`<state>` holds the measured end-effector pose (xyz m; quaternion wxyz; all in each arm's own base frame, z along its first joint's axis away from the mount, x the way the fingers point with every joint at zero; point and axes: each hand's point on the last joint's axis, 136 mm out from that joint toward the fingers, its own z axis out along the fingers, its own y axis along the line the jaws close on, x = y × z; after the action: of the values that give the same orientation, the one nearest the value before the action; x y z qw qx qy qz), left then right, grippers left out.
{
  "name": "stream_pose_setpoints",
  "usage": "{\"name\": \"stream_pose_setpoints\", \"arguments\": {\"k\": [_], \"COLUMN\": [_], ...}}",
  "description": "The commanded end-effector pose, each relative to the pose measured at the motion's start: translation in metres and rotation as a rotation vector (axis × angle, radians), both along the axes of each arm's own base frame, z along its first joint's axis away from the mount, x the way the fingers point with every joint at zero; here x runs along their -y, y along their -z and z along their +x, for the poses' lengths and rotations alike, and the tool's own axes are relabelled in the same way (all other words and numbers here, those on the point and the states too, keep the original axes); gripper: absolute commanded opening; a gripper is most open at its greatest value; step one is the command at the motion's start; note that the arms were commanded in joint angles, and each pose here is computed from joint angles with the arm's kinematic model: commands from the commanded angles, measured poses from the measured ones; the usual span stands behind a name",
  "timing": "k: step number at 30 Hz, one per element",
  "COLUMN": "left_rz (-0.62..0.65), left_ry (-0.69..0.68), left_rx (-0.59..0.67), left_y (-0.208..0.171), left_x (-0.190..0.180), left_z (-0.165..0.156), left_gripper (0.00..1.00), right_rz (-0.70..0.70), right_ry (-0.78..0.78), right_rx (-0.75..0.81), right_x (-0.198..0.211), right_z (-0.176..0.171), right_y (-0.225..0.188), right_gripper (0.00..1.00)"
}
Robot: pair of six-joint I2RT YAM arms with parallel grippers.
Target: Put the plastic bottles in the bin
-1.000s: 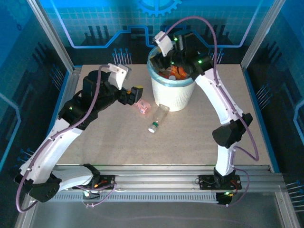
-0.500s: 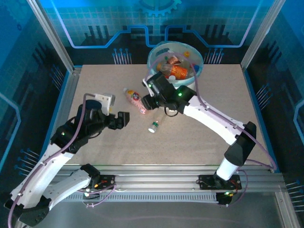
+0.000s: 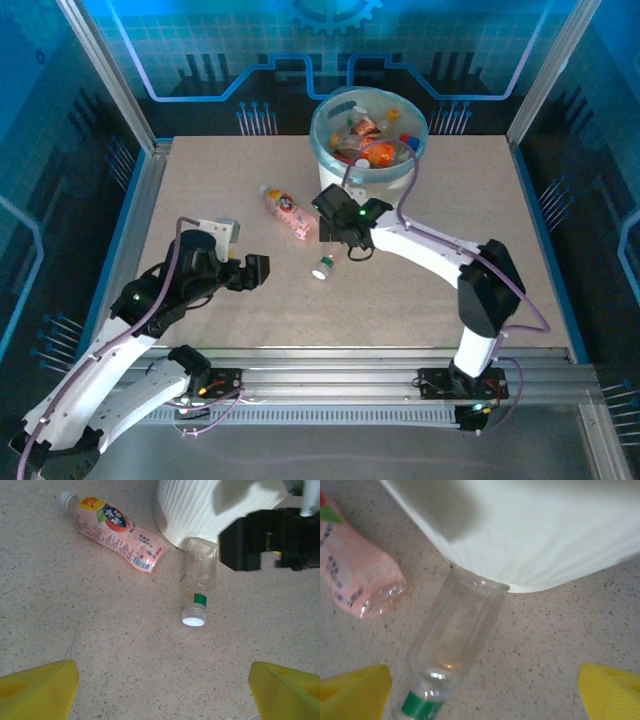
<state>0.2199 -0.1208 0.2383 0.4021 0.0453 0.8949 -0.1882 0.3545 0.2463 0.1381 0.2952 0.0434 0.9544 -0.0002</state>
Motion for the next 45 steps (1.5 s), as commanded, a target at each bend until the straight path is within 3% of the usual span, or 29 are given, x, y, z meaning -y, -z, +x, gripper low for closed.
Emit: {"name": "stream_pose_setpoints", "arguments": {"k": [1, 11, 19, 25, 37, 45], "left_rz": [-0.045, -0.029, -0.038, -0.032, -0.044, -0.043], "left_ry": [0.005, -0.017, -0.028, -0.025, -0.006, -0.003], "left_rx": [0.009, 0.004, 0.019, 0.032, 0.086, 0.138], "left_y": [-0.009, -0.010, -0.009, -0.015, -0.032, -0.047], "left_x": [0.006, -0.007, -0.012, -0.012, -0.009, -0.008], "left_z": [0.003, -0.010, -0.016, -0.015, -0.012, -0.007], "left_gripper": [0.89, 0.89, 0.89, 0.89, 0.89, 0.90], "right_rz": [0.029, 0.016, -0.036, -0.012, -0.006, -0.002], "right_ry": [0.104, 0.184, 0.204, 0.184, 0.016, -0.136], "right_rx": [0.016, -0.052, -0.108, -0.131, -0.052, 0.032], "right_x": [-0.003, -0.006, -0.002, -0.006, -0.021, -0.039], "right_z": [0.021, 0.042, 0.041, 0.038, 0.012, -0.019], "right_y": [0.010, 0.061, 0.092, 0.106, 0.060, 0.009], "right_gripper": [0.97, 0.92, 0.94, 0.80, 0.59, 0.55]}}
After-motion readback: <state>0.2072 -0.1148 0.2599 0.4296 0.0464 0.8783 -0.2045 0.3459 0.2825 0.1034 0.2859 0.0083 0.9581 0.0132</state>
